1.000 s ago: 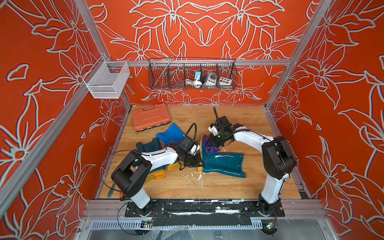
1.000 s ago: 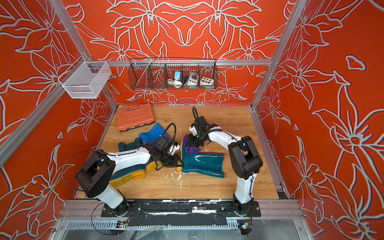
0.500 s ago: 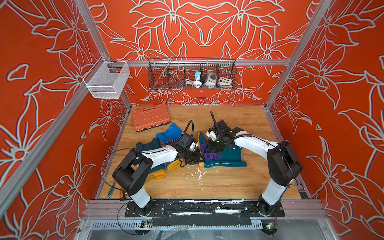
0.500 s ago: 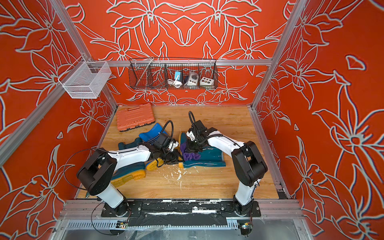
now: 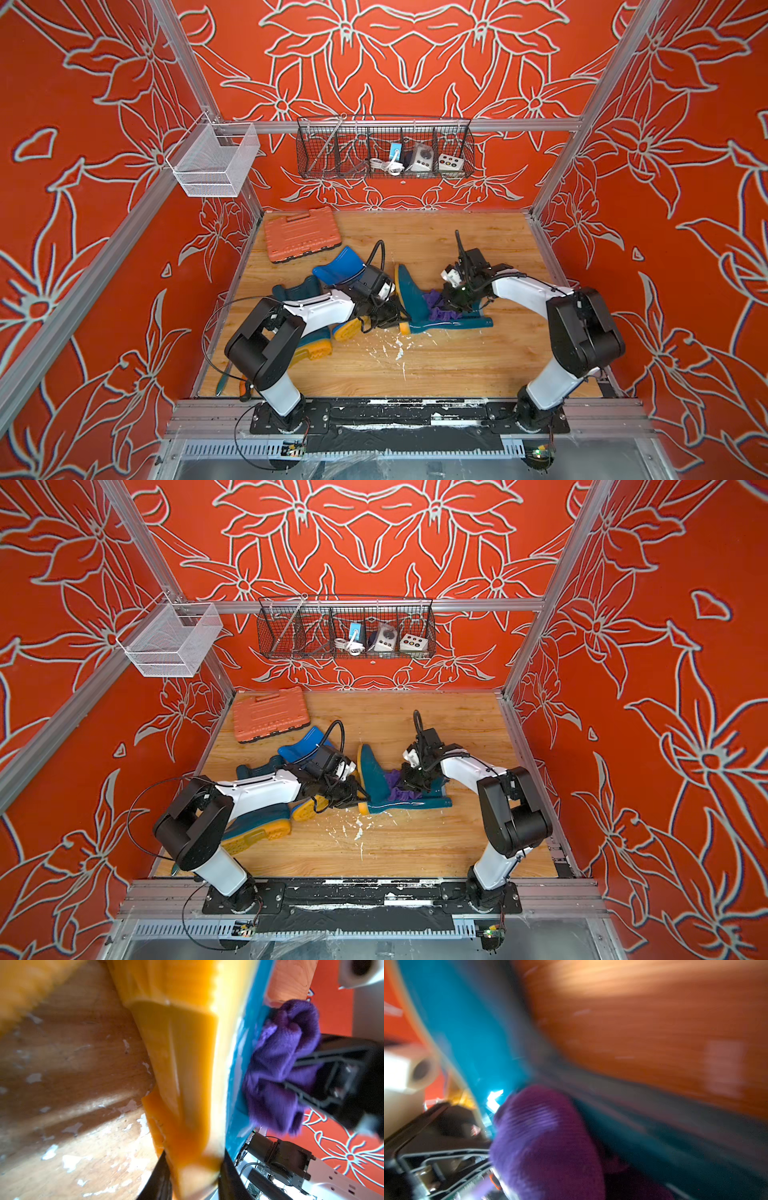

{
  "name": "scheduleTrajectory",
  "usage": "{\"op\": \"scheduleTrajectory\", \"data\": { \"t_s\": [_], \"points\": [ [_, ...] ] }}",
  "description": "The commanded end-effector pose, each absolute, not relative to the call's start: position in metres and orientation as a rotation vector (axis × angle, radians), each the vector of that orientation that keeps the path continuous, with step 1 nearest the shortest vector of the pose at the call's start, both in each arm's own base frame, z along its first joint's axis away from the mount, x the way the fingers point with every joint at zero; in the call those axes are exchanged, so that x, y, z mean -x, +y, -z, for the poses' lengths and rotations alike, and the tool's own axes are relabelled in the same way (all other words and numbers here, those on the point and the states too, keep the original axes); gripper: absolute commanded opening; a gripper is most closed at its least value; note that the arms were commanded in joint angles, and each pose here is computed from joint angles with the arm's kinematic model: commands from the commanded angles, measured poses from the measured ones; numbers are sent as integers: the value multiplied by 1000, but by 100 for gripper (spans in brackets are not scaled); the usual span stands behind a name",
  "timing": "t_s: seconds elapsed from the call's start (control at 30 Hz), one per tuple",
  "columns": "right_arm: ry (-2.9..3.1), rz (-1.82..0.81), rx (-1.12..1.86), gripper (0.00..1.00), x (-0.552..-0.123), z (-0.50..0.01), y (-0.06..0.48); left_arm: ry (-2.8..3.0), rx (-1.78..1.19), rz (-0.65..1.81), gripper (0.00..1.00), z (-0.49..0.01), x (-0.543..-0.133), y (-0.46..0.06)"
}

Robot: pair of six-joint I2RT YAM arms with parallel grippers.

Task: Wipe the rubber boots with a cloth
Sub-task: Wipe the dirt off the rubber boot.

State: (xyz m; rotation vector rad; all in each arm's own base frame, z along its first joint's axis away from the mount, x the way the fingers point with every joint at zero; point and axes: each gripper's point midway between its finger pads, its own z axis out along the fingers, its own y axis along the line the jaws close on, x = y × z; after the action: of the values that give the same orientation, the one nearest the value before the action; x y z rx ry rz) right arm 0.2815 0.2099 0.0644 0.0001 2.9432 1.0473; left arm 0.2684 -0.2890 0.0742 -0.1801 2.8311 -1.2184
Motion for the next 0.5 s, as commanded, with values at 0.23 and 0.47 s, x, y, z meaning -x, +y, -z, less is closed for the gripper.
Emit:
{"op": "scheduleTrajectory", "data": {
  "t_s": [0.23, 0.47],
  "points": [
    [2859, -1109, 362, 0, -257, -106, 305, 2741, 259, 1408, 0, -106, -292, -305],
    [2998, -988, 399, 0, -212, -72, 271, 2713, 324, 1455, 0, -106, -293, -292]
  ]
}}
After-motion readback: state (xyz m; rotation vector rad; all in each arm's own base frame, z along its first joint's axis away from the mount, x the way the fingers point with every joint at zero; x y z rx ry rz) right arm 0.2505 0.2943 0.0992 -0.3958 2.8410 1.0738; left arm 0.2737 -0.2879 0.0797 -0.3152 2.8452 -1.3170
